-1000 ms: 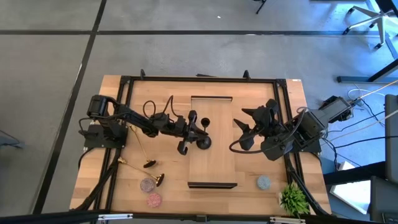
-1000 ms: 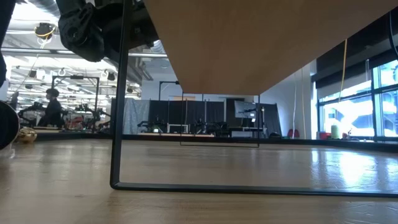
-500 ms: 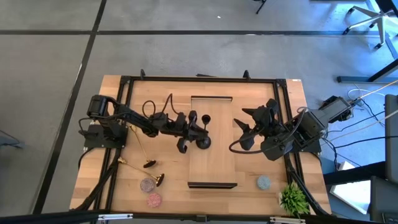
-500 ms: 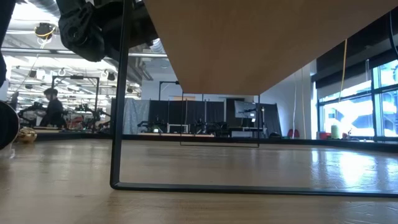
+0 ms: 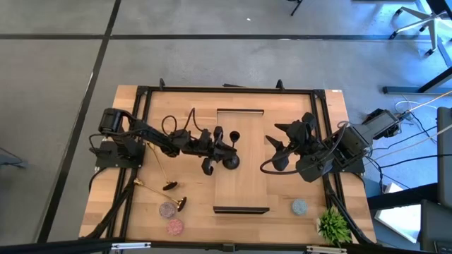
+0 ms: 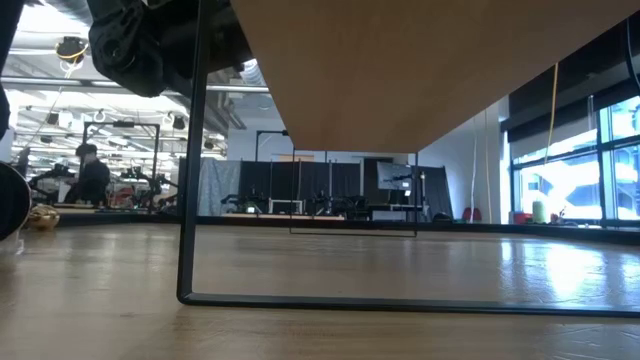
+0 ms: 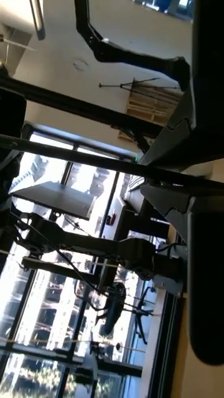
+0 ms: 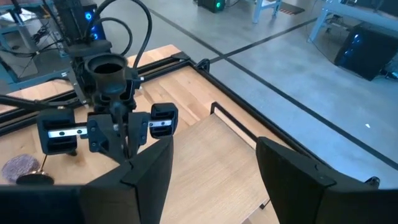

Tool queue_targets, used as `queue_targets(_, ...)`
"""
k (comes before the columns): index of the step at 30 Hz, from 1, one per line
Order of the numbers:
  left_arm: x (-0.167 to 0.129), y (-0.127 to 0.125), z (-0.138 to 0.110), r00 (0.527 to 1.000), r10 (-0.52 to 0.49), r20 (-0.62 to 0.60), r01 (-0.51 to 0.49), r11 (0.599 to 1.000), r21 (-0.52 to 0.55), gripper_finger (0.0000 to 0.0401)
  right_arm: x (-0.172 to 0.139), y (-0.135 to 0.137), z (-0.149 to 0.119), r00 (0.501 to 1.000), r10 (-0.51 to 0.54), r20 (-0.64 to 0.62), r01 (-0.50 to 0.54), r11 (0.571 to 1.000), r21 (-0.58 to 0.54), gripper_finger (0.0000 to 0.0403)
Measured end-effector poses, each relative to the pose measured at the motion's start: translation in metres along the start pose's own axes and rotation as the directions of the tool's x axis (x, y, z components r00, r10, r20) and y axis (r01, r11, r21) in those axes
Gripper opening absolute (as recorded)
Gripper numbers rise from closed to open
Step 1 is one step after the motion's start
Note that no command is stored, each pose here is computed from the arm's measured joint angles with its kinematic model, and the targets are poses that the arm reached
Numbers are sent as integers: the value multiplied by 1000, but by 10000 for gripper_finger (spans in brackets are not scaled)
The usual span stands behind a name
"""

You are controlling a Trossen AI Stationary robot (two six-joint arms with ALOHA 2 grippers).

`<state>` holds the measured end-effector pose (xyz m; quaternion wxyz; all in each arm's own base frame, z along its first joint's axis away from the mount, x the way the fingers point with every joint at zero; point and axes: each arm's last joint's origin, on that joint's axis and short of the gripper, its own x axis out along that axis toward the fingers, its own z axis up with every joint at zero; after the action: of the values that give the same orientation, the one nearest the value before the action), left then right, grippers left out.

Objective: Pick & Place candle stick holders
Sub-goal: Put the black candleholder on the shelf

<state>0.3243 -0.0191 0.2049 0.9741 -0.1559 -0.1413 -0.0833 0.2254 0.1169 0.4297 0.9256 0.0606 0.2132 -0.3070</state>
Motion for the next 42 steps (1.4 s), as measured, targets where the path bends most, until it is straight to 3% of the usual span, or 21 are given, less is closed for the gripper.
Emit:
queue_targets(8, 0, -3, -1, 1000, 5, 1, -5, 998, -63, 45, 1, 2, -2, 1000, 11, -19, -11, 1000, -7, 234)
queue_targets(17, 0, -7, -2, 999, -45, -15, 44, 997, -69, 45, 7, 11, -6, 1000, 8, -30, -9, 1000, -20, 234)
queue_targets(31, 0, -6, -2, 1000, -20, -5, 19, 995, -96, 45, 8, 13, -7, 999, 6, -33, -7, 1000, -25, 234)
queue_targets(38, 0, -2, -1, 999, 38, 13, -34, 974, -225, 45, 8, 13, -7, 999, 8, -36, -9, 1000, -26, 234)
queue_targets(42, 0, -2, -1, 999, 38, 12, -34, 971, -235, 45, 8, 13, -7, 999, 14, -45, -16, 1000, -27, 234)
